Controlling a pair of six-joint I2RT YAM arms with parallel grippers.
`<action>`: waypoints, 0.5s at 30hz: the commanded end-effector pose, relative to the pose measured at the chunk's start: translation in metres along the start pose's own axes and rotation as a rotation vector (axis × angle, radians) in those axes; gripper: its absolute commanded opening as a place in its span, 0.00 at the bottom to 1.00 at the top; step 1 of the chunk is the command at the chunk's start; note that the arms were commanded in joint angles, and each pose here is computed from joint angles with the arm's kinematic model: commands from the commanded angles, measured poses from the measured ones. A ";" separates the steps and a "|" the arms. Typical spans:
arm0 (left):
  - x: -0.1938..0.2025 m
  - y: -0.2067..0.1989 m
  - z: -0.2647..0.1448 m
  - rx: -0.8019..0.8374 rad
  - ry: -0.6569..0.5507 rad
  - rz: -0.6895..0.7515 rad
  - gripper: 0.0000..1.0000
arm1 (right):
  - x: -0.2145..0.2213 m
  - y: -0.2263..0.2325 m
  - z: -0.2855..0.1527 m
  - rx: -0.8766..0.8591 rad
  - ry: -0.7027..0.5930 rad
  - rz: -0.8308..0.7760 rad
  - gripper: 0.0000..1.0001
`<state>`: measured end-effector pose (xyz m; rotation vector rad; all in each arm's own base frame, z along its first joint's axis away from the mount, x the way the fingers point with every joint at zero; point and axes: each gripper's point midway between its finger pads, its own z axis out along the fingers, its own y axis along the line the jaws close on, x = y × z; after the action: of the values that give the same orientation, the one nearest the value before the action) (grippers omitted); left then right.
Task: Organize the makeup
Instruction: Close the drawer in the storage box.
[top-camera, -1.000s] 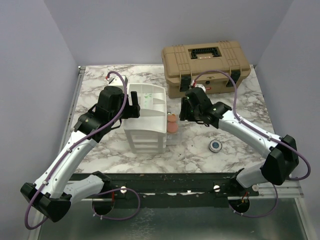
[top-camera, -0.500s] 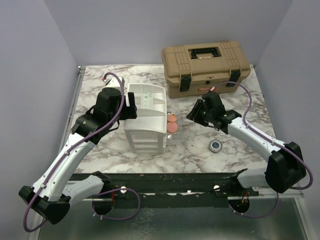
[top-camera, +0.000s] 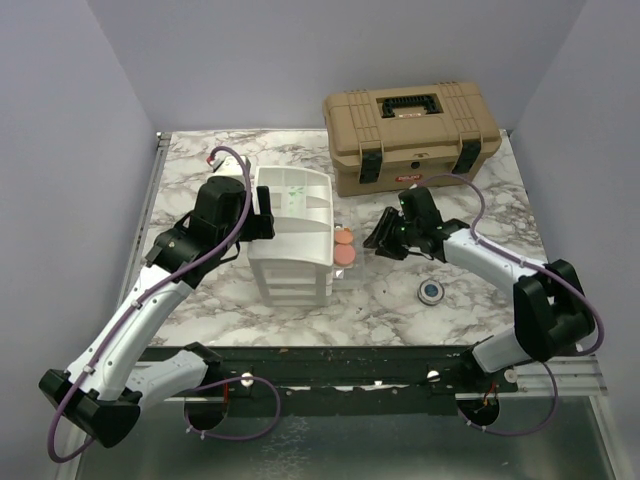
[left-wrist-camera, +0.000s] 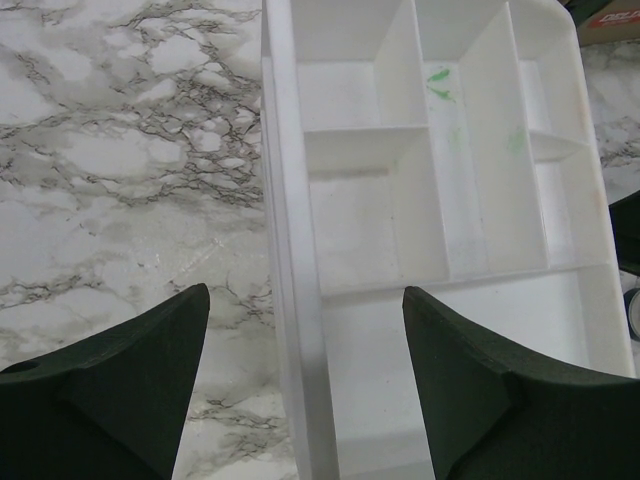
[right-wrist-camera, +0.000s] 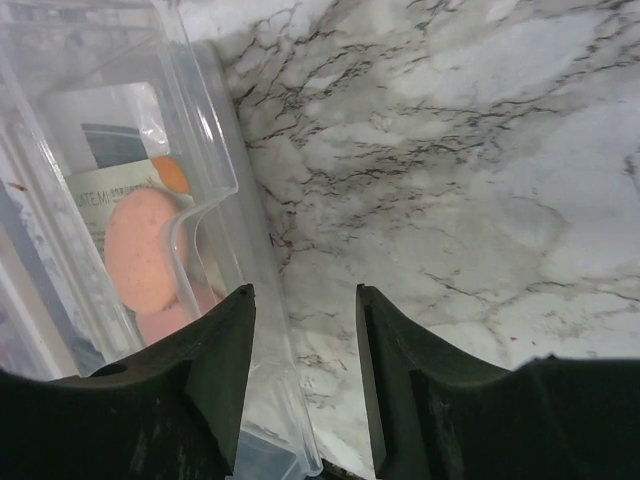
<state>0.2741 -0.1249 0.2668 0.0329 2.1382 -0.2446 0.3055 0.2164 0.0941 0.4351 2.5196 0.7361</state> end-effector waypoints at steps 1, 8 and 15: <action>0.007 -0.002 0.007 0.007 0.023 0.000 0.80 | 0.016 0.036 0.008 -0.186 0.150 -0.077 0.51; 0.017 -0.015 0.012 0.075 0.047 -0.021 0.80 | 0.027 0.065 0.000 -0.380 0.221 -0.146 0.51; 0.014 -0.018 0.016 0.084 0.051 -0.011 0.80 | 0.020 0.040 0.005 -0.229 0.172 -0.129 0.52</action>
<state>0.2748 -0.1396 0.2422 0.0639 2.1979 -0.2998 0.2938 0.2671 0.1028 0.1287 2.5602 1.1126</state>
